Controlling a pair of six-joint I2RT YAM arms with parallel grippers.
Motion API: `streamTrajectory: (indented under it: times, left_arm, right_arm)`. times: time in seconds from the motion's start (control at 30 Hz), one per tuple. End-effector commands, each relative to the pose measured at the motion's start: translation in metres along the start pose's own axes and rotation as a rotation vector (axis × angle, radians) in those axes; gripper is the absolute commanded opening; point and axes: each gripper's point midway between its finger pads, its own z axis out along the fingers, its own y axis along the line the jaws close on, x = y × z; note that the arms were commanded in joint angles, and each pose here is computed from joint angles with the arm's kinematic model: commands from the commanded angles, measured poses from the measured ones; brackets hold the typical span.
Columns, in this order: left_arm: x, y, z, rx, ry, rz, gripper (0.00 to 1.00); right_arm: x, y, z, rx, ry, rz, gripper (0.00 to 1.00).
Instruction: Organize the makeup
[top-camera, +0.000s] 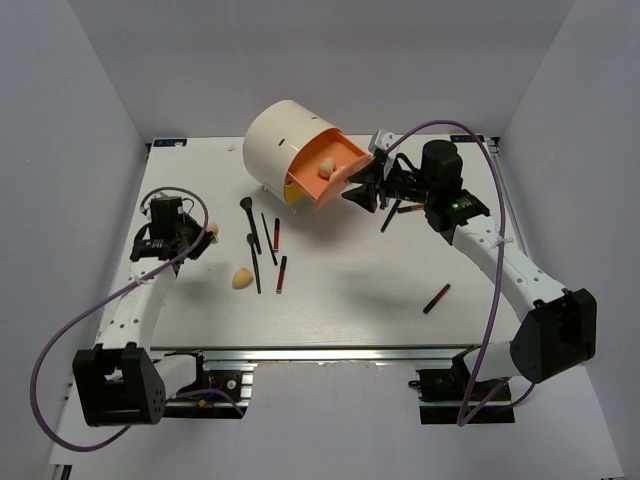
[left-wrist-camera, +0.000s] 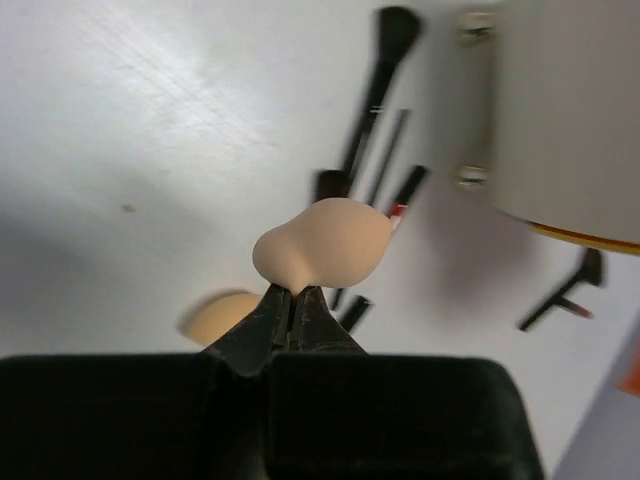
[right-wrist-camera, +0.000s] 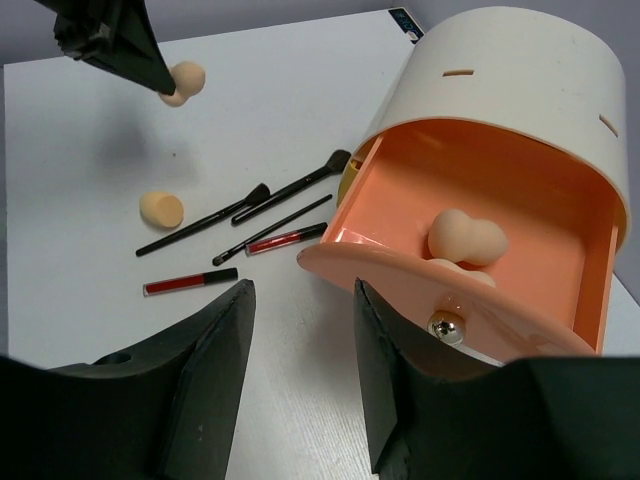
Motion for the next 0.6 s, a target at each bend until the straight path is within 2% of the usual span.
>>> streamTrajectory:
  times: [0.0,0.23,0.57]
  left_arm:
    - [-0.022,-0.065,-0.032,0.273,-0.057,-0.011,0.0]
    - [-0.027,-0.161,-0.082,0.543,-0.105,0.084,0.0]
    - [-0.005,-0.263,-0.112,0.698,-0.119,0.314,0.0]
  right_arm:
    - [-0.015,-0.003,-0.003,0.021,-0.047,-0.015,0.5]
    - [-0.014,-0.003,-0.004,0.032,-0.039,-0.002,0.49]
    - [-0.016,-0.007,-0.018,0.11,-0.027,-0.046,0.48]
